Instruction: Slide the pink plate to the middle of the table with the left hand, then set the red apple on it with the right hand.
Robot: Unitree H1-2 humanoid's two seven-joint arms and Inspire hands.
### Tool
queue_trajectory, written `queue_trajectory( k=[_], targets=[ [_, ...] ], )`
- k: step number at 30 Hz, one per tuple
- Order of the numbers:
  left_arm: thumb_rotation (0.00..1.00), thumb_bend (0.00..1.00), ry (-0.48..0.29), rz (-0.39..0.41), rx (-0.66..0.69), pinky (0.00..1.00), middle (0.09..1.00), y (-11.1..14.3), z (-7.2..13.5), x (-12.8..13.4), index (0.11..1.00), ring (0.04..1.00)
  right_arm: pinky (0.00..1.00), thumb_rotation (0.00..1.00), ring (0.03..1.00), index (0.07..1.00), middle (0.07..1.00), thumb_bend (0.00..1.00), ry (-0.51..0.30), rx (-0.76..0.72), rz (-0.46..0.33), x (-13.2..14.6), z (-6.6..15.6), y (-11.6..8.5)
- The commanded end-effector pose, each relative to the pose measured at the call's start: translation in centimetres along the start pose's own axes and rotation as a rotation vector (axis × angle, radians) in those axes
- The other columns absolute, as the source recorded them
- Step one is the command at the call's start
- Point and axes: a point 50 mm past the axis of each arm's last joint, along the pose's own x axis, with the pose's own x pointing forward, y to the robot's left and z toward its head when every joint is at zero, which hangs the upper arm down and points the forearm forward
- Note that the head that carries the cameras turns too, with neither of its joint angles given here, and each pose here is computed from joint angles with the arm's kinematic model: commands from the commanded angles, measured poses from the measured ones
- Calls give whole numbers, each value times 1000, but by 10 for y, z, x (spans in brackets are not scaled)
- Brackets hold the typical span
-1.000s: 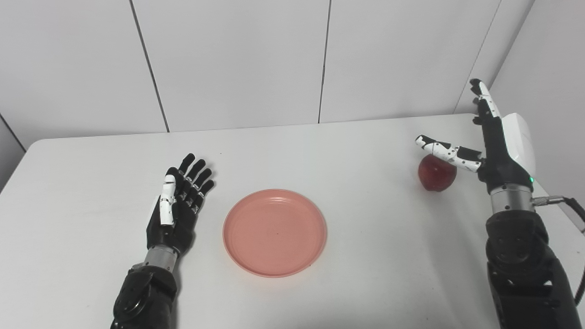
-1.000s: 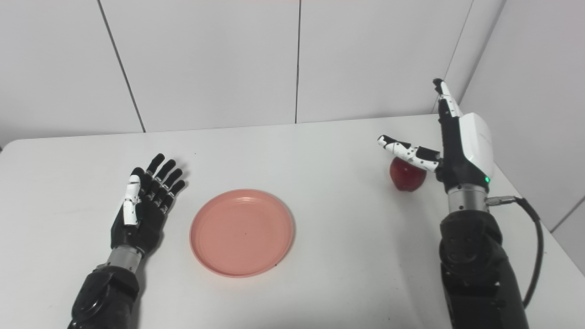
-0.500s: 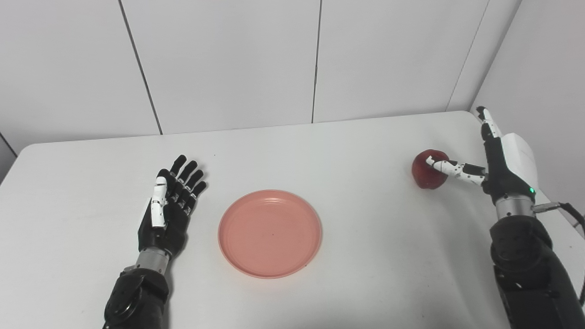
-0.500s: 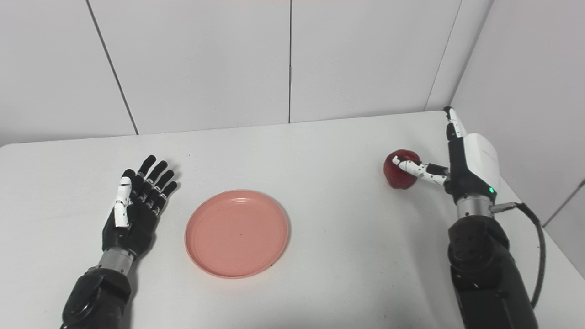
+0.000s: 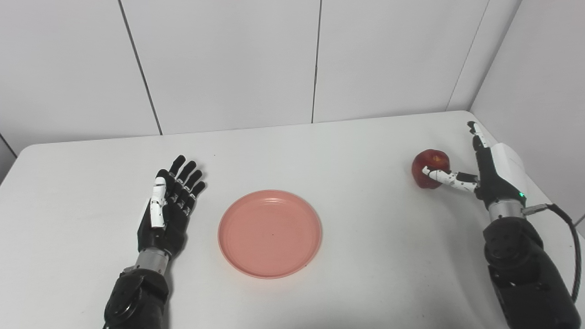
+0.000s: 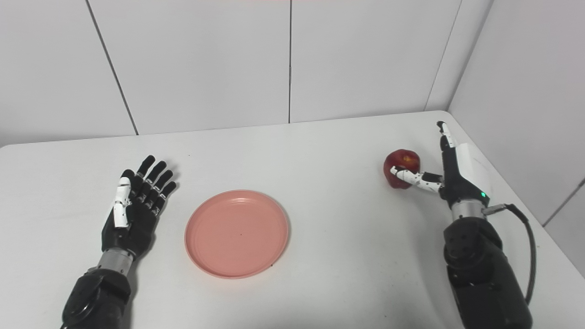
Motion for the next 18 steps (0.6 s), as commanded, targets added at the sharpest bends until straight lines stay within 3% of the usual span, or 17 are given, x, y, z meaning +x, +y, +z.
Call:
queue_trajectory(
  k=[1,18],
  targets=[
    [1000,389,41,29,-3,929,933,9,-11,-9,921,930,774,488,886,956,939,1000,-77,8,-49,15,19,-16],
    [1000,386,42,35,-8,924,926,11,-9,-9,914,921,772,506,885,957,931,1000,-54,2,0,28,29,-2]
  ],
)
